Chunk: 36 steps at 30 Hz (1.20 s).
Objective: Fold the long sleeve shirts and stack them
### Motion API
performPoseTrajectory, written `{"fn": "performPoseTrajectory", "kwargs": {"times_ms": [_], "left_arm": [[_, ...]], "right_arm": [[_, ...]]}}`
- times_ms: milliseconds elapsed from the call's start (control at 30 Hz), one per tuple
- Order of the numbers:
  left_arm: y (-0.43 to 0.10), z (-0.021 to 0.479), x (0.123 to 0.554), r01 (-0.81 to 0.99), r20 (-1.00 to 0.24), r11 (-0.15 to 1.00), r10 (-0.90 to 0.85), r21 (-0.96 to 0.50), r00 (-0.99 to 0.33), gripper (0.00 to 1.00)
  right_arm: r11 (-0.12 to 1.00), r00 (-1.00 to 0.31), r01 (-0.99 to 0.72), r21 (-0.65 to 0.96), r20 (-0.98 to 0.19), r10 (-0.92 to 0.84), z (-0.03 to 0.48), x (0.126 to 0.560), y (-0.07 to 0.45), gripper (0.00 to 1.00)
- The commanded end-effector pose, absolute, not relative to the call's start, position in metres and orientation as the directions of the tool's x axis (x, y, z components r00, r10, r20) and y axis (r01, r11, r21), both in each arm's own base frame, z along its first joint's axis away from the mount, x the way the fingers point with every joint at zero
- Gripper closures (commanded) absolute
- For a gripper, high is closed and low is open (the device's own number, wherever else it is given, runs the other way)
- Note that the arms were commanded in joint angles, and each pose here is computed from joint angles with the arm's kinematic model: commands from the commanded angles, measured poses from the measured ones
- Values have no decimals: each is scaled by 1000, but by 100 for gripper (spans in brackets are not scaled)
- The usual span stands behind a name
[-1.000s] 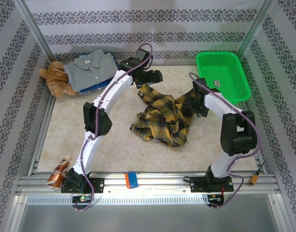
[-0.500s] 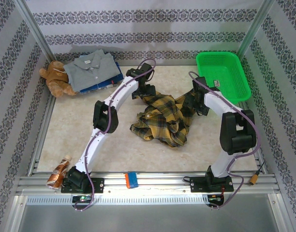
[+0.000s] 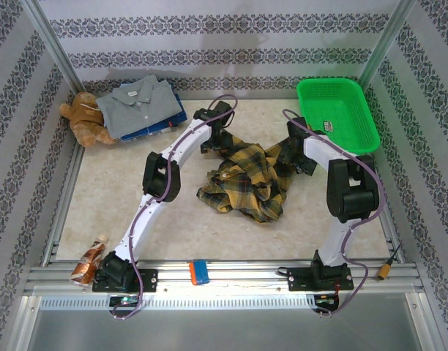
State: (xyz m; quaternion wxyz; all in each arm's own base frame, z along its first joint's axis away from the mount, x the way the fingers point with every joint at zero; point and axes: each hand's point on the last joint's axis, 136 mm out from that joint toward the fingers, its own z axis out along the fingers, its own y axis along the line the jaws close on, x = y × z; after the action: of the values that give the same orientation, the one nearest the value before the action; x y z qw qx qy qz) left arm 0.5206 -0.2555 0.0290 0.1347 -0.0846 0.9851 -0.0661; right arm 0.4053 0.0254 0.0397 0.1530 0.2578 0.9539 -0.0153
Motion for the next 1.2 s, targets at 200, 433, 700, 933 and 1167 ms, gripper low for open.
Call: {"fn": "performPoseTrajectory", "kwargs": {"times_ms": [200, 433, 700, 933, 1167], "left_arm": [[-265, -7, 523, -145, -227, 974, -182, -172, -957, 65], [-255, 21, 531, -135, -246, 969, -185, -205, -952, 100], [-219, 192, 567, -23, -579, 941, -227, -337, -783, 100], [-184, 329, 558, 85, -759, 906, -293, -414, -582, 100], [-148, 484, 526, 249, -878, 857, -377, -452, -296, 100]], "right_arm": [[835, -780, 549, -33, -379, 498, 36, 423, 22, 28], [834, -784, 547, -71, -394, 480, 34, 427, 23, 68], [820, -730, 573, -7, -460, 506, 63, 436, 20, 100], [823, -603, 542, 166, -606, 519, 158, 459, 26, 100], [810, -387, 437, 391, -731, 562, 288, 489, 26, 100]]}}
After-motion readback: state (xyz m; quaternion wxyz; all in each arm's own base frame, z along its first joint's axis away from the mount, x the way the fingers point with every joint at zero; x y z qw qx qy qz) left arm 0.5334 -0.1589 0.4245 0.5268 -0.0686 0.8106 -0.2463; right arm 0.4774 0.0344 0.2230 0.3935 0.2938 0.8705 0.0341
